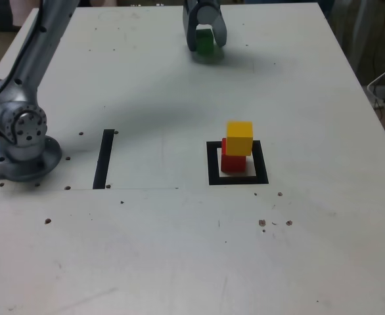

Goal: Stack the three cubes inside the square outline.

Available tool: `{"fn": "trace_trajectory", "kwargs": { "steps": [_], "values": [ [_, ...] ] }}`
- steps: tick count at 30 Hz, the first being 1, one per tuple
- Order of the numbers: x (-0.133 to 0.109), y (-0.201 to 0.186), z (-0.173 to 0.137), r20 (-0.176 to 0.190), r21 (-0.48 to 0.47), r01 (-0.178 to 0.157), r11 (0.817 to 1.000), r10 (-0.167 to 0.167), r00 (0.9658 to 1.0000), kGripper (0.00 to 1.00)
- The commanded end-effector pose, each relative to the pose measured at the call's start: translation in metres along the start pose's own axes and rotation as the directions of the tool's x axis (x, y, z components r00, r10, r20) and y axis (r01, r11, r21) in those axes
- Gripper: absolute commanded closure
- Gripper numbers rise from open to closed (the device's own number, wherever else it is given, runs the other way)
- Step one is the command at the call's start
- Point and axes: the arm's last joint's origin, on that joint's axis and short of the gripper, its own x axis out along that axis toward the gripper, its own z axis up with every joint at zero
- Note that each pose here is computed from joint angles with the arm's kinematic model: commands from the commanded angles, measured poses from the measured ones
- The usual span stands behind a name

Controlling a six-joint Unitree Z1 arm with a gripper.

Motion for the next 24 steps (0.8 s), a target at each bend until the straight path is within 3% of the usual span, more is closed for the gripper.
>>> {"fn": "trace_trajectory", "kwargs": {
  "steps": [1, 11, 24],
  "values": [
    [-0.003, 0.000, -0.001, 0.012, 0.000, -0.008, 1.000, 0.008, 0.9999, 0.87],
    [-0.015, -0.002, -0.006, 0.027, 0.001, -0.004, 1.000, 0.004, 0.9996, 0.92],
    [-0.119, -0.055, -0.030, 0.100, 0.071, -0.015, 0.997, 0.008, 0.9949, 0.92]
  ]
}}
